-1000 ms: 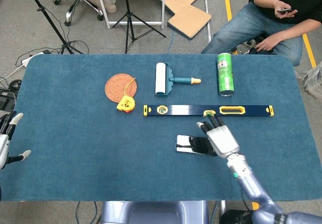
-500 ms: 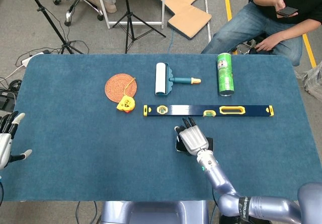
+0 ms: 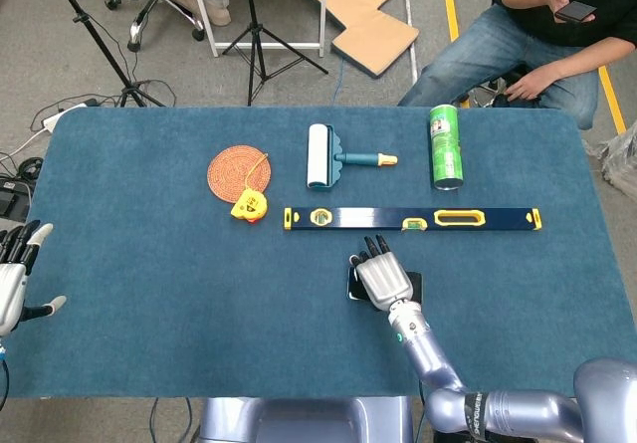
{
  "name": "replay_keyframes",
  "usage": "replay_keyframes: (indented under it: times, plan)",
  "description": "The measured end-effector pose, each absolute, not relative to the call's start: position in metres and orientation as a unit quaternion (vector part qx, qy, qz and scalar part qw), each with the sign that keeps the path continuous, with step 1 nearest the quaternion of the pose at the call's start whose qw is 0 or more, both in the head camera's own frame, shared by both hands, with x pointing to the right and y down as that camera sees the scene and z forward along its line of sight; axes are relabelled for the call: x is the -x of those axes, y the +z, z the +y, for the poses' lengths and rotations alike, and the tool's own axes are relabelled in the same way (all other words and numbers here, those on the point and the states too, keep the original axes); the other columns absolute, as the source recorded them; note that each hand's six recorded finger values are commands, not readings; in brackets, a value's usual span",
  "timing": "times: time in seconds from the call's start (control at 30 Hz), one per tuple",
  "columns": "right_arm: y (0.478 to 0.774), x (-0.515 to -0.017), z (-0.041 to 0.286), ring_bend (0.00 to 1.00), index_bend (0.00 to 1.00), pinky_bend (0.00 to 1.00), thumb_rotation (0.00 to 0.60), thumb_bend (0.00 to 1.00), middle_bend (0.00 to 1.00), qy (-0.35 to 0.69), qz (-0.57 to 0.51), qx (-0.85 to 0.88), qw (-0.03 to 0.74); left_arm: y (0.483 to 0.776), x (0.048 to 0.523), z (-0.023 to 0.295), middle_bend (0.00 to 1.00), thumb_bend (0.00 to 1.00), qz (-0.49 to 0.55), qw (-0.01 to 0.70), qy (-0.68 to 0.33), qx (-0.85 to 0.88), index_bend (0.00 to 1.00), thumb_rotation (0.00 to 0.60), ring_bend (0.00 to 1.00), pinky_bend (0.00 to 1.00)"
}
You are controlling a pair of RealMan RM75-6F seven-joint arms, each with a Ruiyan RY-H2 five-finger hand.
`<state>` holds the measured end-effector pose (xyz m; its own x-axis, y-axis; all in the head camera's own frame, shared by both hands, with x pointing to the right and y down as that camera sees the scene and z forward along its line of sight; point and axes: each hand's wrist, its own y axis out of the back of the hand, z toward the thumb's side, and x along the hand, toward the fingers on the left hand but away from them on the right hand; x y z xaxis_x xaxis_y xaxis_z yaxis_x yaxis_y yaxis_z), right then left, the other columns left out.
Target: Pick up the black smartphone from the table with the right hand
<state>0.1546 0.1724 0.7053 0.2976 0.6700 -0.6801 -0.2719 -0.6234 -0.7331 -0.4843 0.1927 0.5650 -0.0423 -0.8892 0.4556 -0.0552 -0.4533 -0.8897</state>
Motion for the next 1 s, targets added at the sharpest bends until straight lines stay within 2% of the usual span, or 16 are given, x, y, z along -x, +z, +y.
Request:
replay_keyframes:
  times: [0.5,0.63,0.73,1.0]
  plan:
    - [0.722,-0.160,0.183,0.00,0.30,0.00,0.600,0.00,0.30,0.591,-0.132,0.686,0.403,0.566,0.485,0.192,0.00,0.00,0.393,0.342,-0.606,0.601,0.00,0.600,0.00,0.00]
    - [0.725,-0.161,0.181,0.00,0.39,0.00,0.600,0.00,0.41,0.594,-0.135,0.683,0.402,0.566,0.485,0.192,0.00,0.00,0.393,0.342,-0.607,0.600,0.00,0.600,0.00,0.00]
    - [0.726,-0.162,0.179,0.05,0.47,0.00,0.600,0.00,0.49,0.593,-0.142,0.683,0.403,0.566,0.485,0.192,0.00,0.00,0.393,0.342,-0.606,0.601,0.00,0.600,0.00,0.00]
    - [0.720,-0.158,0.179,0.11,0.51,0.00,0.600,0.02,0.53,0.567,-0.166,0.696,0.409,0.565,0.485,0.192,0.00,0.00,0.394,0.342,-0.605,0.601,0.00,0.600,0.00,0.00]
